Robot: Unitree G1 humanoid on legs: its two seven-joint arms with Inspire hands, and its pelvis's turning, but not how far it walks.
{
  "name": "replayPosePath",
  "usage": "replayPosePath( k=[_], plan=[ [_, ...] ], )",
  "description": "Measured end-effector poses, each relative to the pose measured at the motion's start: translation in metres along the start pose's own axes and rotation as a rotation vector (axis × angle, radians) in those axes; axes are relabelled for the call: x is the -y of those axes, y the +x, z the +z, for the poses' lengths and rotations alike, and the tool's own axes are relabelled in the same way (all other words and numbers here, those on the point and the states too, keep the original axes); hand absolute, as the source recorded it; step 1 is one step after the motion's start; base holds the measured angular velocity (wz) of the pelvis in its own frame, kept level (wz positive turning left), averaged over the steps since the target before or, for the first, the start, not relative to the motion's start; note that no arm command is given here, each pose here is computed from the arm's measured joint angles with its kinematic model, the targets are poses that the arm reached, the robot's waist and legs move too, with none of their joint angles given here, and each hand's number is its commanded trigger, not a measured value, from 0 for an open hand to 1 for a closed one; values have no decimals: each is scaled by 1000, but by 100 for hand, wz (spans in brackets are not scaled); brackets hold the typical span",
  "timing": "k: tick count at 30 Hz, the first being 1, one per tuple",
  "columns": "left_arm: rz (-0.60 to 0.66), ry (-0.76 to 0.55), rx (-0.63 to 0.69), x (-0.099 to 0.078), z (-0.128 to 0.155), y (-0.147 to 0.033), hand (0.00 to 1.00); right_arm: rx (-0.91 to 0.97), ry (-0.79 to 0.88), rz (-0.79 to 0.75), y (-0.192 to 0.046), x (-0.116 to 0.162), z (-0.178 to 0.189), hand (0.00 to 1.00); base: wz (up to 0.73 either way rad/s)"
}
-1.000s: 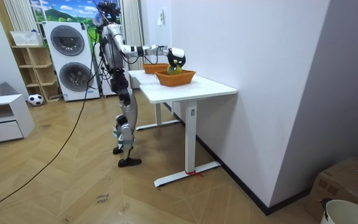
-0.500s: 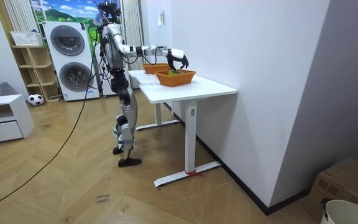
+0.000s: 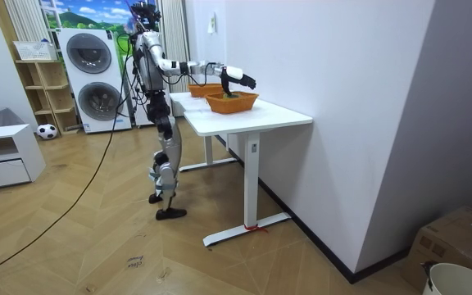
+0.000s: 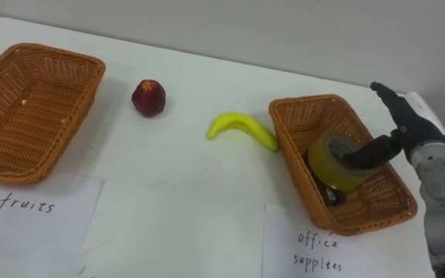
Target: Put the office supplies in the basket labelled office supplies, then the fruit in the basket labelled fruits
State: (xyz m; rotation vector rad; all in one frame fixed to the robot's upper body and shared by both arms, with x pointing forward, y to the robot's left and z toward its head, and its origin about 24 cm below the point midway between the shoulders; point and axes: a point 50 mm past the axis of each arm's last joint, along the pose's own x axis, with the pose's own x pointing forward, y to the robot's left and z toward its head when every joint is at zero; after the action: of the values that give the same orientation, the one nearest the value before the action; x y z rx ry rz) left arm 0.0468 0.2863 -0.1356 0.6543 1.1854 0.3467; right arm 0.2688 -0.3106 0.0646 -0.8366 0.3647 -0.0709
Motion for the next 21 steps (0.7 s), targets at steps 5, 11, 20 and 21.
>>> replayPosePath(
  k=[5, 11, 20, 21],
  plan=[
    [0, -1, 1, 0, 0, 0, 0, -1, 3, 1, 0, 0, 0, 0, 0],
    [-2, 2, -6, 0, -1, 0, 0, 40, -5, -17, -1, 4, 10, 0, -1],
    [-4, 4, -10, 1, -2, 0, 0, 146, -14, -55, 0, 14, 38, 0, 0],
    [-4, 3, -9, 1, -1, 0, 0, 156, -11, -60, 1, 15, 41, 0, 0]
  ],
)
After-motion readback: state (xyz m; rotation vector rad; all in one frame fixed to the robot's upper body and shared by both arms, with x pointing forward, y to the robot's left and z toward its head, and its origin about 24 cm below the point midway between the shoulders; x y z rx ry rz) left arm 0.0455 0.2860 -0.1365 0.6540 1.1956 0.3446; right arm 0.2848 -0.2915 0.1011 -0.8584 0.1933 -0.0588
